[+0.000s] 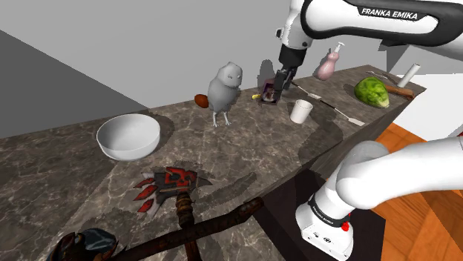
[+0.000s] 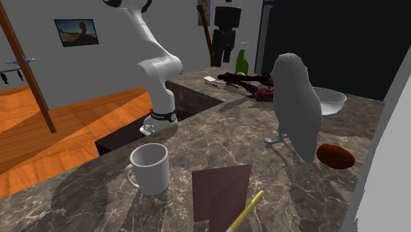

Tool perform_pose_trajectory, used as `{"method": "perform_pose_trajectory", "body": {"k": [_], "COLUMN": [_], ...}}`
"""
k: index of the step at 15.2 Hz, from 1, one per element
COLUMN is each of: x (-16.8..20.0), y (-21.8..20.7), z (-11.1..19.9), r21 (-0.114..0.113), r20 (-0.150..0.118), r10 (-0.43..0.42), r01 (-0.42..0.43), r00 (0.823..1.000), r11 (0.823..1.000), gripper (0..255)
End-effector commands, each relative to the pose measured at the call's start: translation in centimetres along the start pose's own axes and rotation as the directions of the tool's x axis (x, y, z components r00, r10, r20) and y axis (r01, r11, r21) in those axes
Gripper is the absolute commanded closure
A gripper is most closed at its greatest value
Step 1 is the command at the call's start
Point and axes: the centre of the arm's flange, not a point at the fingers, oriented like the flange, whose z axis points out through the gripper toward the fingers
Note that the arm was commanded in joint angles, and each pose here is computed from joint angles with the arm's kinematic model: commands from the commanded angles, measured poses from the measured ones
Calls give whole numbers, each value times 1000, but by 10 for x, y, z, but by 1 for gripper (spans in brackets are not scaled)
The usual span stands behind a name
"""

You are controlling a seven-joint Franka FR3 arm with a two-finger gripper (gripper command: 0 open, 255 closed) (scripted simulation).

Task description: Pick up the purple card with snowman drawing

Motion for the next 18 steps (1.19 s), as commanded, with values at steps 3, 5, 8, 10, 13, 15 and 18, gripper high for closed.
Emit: {"method": "perform_pose_trajectory", "body": {"k": [3,5,8,10,13,15,18], "x": [26,38,54,64,79,88,101], "y": [45,68,102,125,160,183,219], "z": [14,22,34,42,54,62,74], "r21": [10,16,25,32,41,48,58], "r20": [-17,-25,-36,-44,-55,-62,-73], "r10": [40,59,89,109,138,158,187], "r01": [-40,-59,-88,-107,-136,-155,-183], "r00": [999,998,995,993,989,986,980], "r11": [999,998,996,994,990,987,981], "gripper": [0,0,0,0,0,0,0]}}
